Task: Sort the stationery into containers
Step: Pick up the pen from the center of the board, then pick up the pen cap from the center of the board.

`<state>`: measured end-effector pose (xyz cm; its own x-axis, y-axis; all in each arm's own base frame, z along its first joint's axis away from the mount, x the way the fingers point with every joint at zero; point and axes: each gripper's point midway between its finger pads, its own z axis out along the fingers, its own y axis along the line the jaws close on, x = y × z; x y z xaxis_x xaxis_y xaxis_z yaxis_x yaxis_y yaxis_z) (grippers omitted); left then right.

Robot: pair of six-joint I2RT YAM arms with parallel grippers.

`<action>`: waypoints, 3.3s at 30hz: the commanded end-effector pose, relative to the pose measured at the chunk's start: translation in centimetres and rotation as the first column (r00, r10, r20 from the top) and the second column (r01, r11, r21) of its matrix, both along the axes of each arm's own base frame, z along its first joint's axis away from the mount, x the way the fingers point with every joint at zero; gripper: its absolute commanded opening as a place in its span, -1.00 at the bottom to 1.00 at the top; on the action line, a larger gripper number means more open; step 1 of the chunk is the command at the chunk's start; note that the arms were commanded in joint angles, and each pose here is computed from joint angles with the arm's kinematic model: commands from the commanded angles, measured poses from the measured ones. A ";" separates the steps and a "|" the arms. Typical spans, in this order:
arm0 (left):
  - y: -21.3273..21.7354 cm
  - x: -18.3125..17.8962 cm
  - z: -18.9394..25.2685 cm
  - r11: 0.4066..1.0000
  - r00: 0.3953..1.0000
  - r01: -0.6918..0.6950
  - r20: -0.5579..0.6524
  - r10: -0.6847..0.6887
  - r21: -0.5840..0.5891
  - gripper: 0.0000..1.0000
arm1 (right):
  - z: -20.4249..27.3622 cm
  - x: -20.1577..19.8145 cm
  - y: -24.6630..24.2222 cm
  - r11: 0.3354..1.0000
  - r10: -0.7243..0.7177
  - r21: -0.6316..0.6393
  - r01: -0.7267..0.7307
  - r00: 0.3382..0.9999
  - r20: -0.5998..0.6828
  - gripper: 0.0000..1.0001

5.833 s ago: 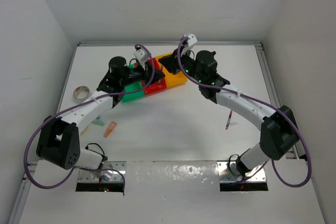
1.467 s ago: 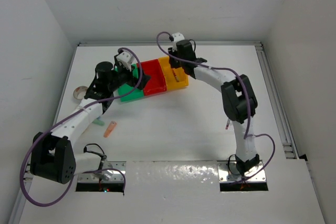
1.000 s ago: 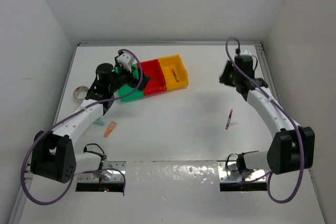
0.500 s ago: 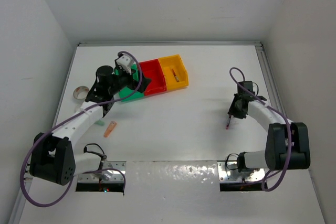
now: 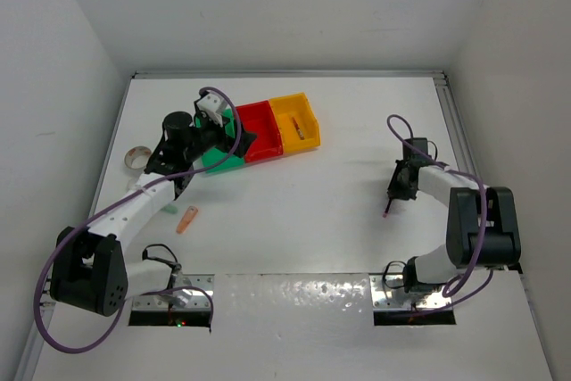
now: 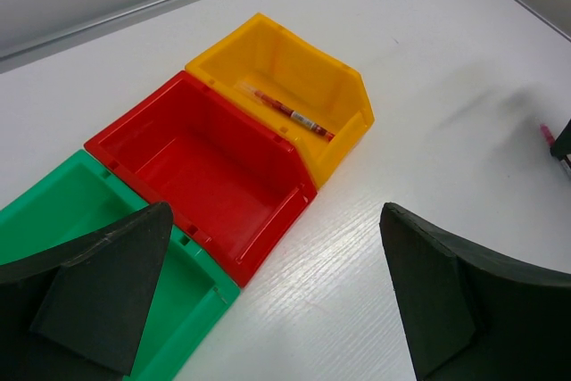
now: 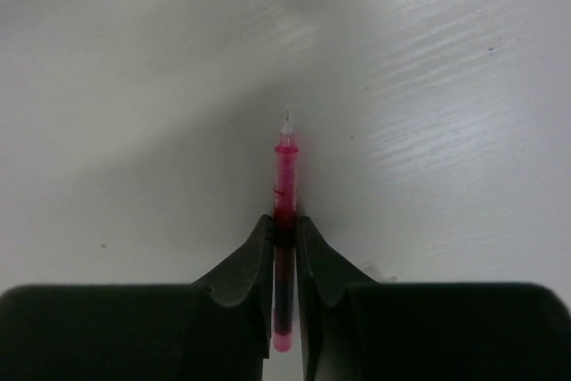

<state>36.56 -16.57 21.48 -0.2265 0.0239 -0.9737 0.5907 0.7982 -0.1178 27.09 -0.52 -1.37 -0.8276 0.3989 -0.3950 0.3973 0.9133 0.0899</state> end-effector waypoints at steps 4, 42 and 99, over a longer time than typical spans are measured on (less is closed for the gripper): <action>-0.2 0.0 2.2 1.000 0.997 0.007 0.075 -0.006 -0.016 0.99 | -0.3 1.0 0.6 1.000 0.007 0.007 -0.007 0.999 0.034 -1.00; -6.5 -2.9 3.6 0.944 0.962 0.271 0.093 -0.257 -0.190 -0.53 | 30.0 8.2 36.5 0.625 0.185 0.134 -0.769 0.313 0.931 -1.00; 0.3 -0.6 -1.0 0.998 0.996 -0.062 0.067 0.061 0.016 -1.00 | -0.7 -4.9 -2.0 0.816 -0.578 0.049 0.576 0.813 0.064 -0.60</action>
